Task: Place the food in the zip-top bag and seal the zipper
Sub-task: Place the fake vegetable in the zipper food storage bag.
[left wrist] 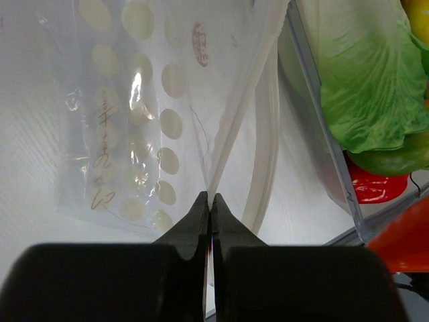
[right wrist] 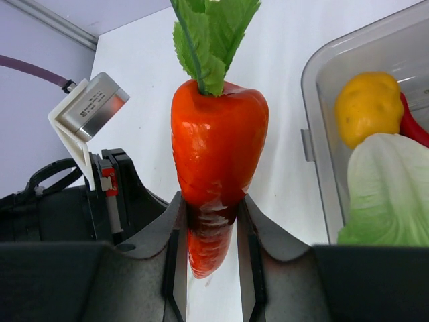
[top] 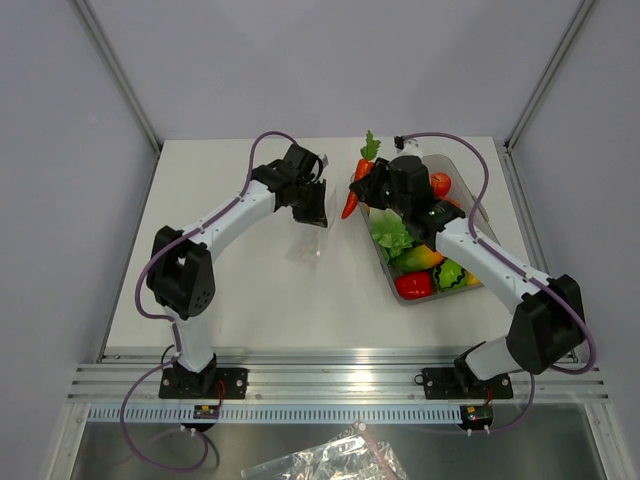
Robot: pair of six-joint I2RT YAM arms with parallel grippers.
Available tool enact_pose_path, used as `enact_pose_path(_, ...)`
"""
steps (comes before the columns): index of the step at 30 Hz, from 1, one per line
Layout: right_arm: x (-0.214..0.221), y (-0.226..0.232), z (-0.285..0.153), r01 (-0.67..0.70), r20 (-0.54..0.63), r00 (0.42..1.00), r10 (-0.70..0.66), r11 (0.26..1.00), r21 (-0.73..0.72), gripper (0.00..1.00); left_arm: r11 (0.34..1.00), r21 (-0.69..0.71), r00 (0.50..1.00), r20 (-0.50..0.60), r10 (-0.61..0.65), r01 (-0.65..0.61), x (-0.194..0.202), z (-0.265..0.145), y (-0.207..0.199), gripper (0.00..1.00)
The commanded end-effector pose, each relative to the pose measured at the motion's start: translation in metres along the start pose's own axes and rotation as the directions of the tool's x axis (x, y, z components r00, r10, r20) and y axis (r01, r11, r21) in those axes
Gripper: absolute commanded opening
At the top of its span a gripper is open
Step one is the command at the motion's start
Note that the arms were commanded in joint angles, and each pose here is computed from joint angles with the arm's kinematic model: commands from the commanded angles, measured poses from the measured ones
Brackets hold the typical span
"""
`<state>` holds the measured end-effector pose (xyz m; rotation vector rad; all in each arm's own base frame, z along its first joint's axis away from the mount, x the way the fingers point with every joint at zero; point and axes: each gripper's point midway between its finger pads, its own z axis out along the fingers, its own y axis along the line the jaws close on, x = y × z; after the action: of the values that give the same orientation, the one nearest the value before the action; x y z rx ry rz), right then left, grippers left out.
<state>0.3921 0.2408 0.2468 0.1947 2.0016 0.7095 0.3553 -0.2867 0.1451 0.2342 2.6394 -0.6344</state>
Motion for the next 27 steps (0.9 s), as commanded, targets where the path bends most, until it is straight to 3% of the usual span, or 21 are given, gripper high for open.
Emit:
enact_pose_path(1, -0.021, 0.025, 0.007, 0.004, 0.087, 0.996, -0.003, 1.0, -0.015, 0.0, 0.992, 0.127, 0.999, 0.047, 0.004, -0.01, -0.017, -0.018, -0.03, 0.0)
enact_pose_path(9, -0.007, 0.031, 0.03, 0.032, 0.121, 0.992, -0.04, 0.997, 0.068, 0.0, 0.989, 0.148, 0.998, 0.054, -0.014, 0.006, -0.021, -0.023, -0.035, 0.0)
enact_pose_path(27, 0.068, -0.007, 0.024, 0.116, 0.013, 0.993, -0.12, 0.976, 0.183, 0.0, 0.955, 0.286, 0.991, 0.078, -0.108, 0.082, -0.04, -0.036, -0.047, 0.0)
